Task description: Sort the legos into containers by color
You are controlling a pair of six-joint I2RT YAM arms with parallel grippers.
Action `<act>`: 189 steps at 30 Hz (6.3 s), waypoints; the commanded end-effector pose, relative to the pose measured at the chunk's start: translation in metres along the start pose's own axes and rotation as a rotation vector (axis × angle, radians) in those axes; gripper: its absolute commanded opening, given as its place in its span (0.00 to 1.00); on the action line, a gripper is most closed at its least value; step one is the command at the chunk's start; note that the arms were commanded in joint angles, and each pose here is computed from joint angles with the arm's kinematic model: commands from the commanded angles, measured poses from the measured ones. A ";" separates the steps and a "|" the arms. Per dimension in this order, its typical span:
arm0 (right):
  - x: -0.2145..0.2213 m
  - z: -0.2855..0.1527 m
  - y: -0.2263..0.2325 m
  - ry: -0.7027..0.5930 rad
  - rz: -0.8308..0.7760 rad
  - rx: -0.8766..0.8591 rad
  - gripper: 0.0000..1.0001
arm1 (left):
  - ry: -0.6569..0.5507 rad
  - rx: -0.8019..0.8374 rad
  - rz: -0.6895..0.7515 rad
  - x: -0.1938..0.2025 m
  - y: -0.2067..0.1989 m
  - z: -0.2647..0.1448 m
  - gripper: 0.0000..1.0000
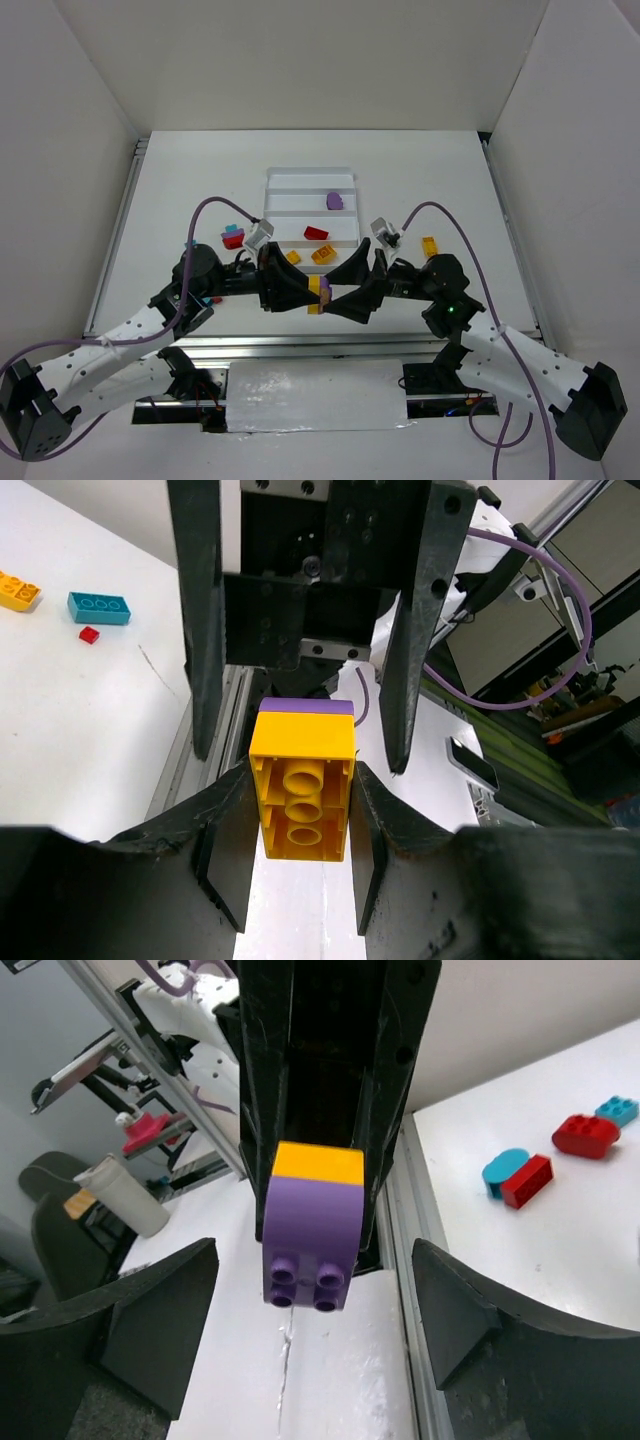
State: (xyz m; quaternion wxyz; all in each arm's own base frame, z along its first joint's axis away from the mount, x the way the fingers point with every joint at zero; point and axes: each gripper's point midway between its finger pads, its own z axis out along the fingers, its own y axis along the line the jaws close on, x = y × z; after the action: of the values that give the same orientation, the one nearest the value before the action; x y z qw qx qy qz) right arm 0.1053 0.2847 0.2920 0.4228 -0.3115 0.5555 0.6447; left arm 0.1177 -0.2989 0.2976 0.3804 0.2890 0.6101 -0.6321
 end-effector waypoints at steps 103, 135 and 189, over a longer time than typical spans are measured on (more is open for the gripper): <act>-0.080 -0.059 -0.384 0.123 0.341 1.431 0.81 | 0.022 -1.397 -0.017 -0.022 0.142 -0.195 1.00; 0.057 -0.324 -0.352 0.447 0.712 1.937 0.85 | 0.017 -1.276 0.017 -0.024 0.132 -0.181 0.99; 0.046 -0.089 -0.304 0.466 0.278 1.659 0.76 | 0.002 -1.334 0.005 -0.024 0.136 -0.190 1.00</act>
State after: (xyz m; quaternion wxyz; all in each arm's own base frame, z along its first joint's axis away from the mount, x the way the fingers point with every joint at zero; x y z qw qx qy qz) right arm 0.3467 0.2316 0.0832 0.2898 0.0182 0.9569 0.0070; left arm 0.2230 -0.1019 0.2187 0.4659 -0.0068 0.8780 -0.1097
